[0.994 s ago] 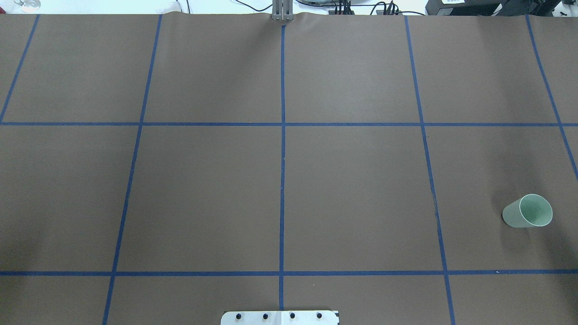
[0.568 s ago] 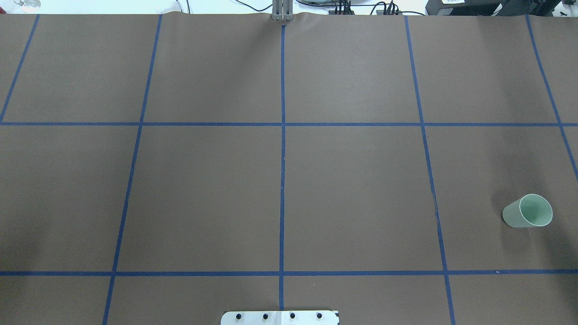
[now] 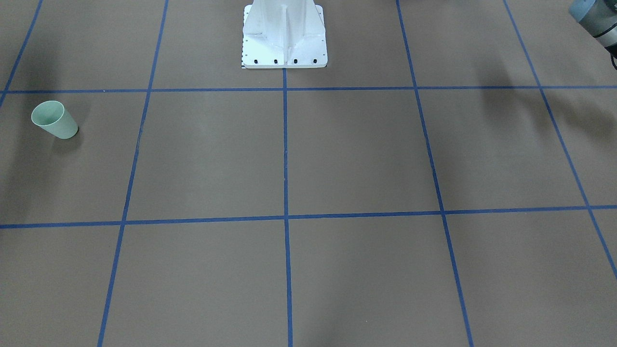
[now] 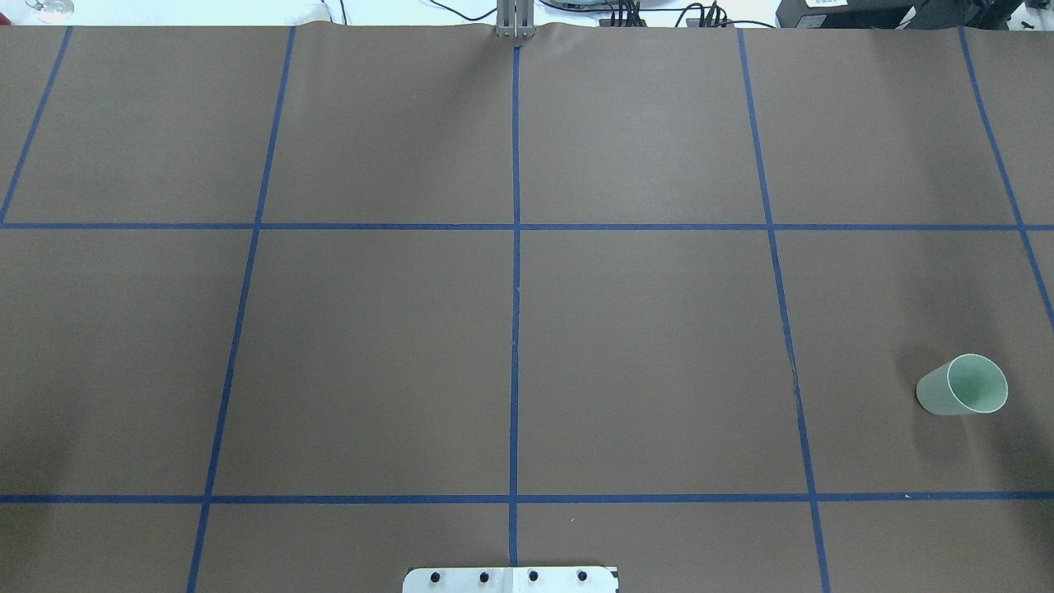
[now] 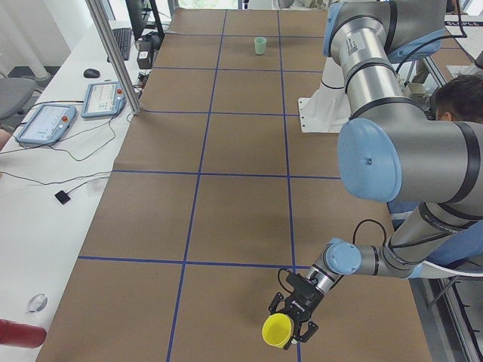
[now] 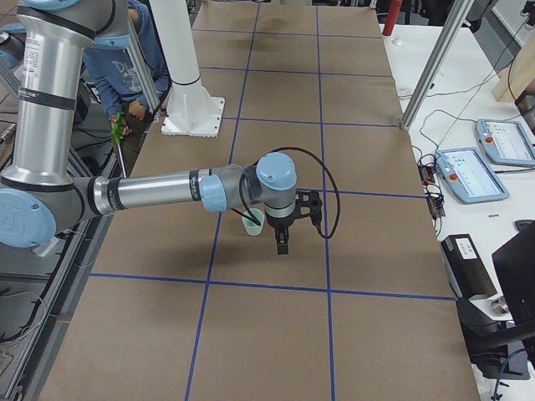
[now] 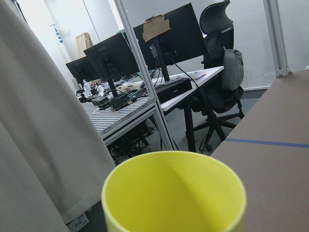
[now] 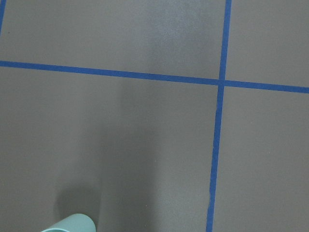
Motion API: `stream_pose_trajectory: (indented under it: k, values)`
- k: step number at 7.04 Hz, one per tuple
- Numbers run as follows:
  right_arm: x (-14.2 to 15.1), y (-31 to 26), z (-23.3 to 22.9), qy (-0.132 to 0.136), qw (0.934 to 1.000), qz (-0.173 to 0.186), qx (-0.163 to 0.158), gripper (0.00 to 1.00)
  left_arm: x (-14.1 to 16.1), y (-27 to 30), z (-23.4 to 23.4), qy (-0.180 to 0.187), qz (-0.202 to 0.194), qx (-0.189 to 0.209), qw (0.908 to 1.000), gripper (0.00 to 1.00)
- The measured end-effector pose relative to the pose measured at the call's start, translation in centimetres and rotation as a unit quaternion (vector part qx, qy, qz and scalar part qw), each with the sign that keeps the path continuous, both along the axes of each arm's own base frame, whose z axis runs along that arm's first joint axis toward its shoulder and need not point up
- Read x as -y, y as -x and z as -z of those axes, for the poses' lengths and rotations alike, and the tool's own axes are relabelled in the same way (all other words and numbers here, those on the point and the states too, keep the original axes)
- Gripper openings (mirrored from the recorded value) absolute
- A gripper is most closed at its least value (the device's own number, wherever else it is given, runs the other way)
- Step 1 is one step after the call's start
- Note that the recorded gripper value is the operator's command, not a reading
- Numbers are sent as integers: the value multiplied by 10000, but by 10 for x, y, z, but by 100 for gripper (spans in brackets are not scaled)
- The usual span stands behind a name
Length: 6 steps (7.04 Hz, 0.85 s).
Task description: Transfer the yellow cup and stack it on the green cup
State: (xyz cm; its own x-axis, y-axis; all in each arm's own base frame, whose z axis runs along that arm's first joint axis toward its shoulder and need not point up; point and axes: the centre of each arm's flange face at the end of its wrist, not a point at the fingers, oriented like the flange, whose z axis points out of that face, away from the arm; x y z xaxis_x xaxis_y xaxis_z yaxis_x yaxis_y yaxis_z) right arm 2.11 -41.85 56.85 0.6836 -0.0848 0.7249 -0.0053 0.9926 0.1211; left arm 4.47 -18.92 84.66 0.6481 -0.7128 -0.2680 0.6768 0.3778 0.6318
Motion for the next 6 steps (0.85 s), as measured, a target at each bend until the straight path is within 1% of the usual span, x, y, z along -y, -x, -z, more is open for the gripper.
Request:
stream_pose_trajectory:
  k: [1,2,3,4,5,6]
  values:
    - [0,0,0,5,10000,7,36,100,5,-26,0,22,370,99,9993,6]
    - [0,1,1,3,10000,10,51,100,16,-45,4,133,656,249,9975,5]
    - [0,1,1,0,10000,14,58,100,29,-47,9,281,747,469,9957,5]
    - [0,1,1,-4,10000,15,62,100,45,-50,23,247,630,582,9960,5]
    - [1,1,1,-4,10000,19,61,100,66,-71,53,18,260,510,9984,5]
    - [4,4,3,-24,10000,47,56,100,96,-112,94,-237,-145,282,9992,4]
